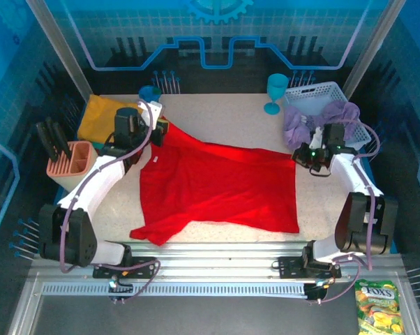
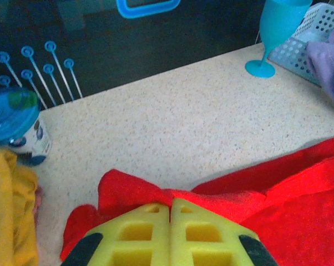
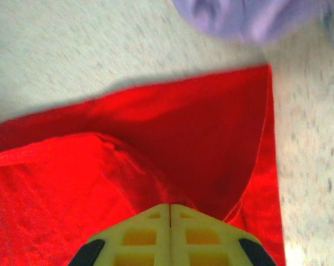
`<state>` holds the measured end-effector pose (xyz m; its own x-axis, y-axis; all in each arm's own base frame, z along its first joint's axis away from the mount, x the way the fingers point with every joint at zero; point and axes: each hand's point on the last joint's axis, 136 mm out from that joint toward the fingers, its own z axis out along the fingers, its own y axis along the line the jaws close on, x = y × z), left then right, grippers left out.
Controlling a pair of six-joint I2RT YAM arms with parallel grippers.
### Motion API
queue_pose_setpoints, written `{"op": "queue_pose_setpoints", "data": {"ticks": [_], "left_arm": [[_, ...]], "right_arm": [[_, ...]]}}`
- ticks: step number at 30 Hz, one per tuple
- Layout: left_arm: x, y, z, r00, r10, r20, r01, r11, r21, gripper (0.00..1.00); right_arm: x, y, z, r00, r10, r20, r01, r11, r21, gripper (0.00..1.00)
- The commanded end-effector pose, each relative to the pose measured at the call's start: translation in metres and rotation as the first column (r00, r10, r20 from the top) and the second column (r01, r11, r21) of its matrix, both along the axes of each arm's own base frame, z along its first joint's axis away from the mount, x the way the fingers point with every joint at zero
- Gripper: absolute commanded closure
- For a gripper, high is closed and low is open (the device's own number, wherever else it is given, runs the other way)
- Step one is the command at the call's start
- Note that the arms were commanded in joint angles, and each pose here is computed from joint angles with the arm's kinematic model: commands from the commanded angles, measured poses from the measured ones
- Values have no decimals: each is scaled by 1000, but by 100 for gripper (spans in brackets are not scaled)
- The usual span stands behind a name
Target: Fold and stack the t-shirts
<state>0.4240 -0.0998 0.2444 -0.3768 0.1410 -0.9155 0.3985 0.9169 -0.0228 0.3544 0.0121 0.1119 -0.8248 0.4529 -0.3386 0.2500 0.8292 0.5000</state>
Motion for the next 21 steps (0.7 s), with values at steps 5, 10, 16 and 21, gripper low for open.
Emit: {"op": "queue_pose_setpoints", "data": {"ticks": [5, 10, 16, 21], "left_arm": [[-23, 19, -16, 995, 104, 2, -104, 994, 17, 100], [-31, 24, -28, 990, 138, -38, -137, 990, 19, 100], [-46, 39, -20, 978, 209, -14, -208, 978, 29, 100], [-64, 51, -13, 962, 271, 19, -271, 962, 25, 100]], "right_arm": [[-38, -1, -40, 987, -58, -150, 62, 998, 18, 100], [-45, -2, -54, 979, -73, -192, 76, 997, 10, 100], [-49, -15, -56, 971, -138, -195, 135, 990, -29, 100], [-46, -14, -54, 974, -137, -178, 136, 991, -16, 100]]}}
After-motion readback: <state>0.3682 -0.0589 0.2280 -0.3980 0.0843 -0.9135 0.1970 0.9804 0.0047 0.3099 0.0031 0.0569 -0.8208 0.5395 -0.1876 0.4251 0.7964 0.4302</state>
